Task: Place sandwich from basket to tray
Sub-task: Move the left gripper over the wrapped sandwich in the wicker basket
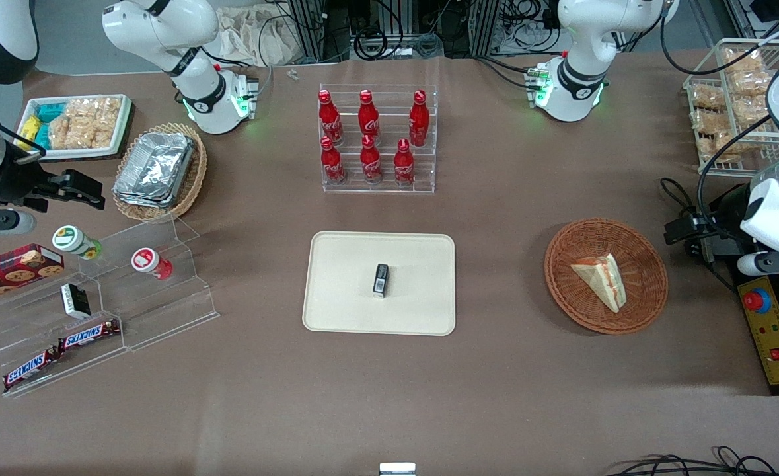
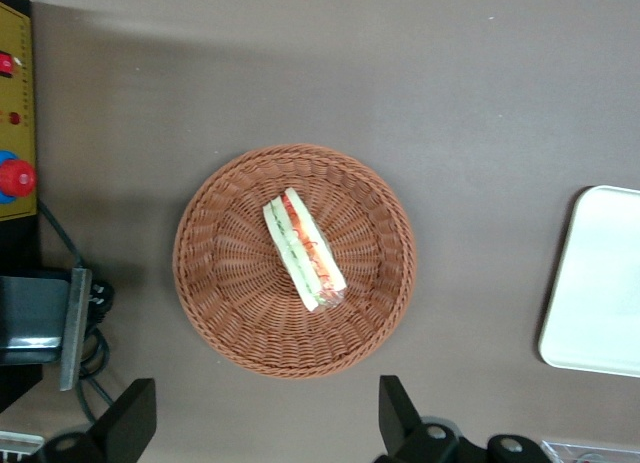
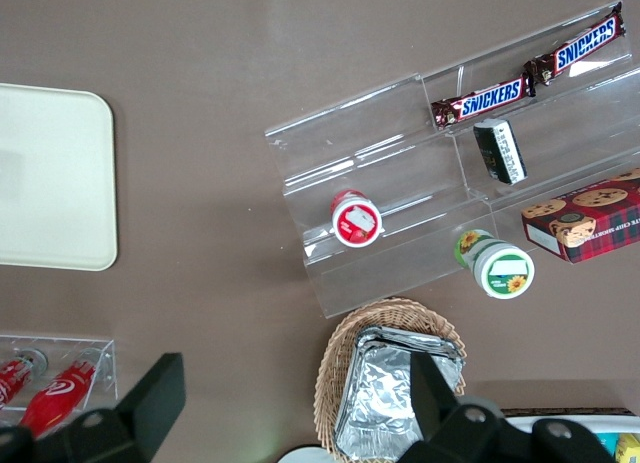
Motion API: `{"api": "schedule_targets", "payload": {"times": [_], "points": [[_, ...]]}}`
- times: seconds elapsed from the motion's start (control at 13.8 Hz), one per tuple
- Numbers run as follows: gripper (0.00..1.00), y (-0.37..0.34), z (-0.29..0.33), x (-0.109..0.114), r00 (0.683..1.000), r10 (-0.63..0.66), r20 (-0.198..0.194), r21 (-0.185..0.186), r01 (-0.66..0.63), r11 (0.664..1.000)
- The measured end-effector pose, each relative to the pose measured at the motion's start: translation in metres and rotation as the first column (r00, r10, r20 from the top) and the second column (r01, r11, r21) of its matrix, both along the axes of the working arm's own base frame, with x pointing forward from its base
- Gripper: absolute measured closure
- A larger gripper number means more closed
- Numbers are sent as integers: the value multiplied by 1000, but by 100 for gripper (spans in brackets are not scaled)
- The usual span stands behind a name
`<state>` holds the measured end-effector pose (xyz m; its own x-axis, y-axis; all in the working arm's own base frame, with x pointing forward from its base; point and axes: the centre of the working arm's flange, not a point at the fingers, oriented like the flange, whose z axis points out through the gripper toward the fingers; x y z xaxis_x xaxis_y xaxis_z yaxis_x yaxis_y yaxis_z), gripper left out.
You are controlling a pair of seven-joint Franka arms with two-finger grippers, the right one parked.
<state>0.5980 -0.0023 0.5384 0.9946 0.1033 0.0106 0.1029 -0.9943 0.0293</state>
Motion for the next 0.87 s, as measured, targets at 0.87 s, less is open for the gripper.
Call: {"api": "schedule_targets", "payload": {"times": [0.87], "points": [[0, 0, -103, -6, 990, -29, -138, 80, 40, 996]]}}
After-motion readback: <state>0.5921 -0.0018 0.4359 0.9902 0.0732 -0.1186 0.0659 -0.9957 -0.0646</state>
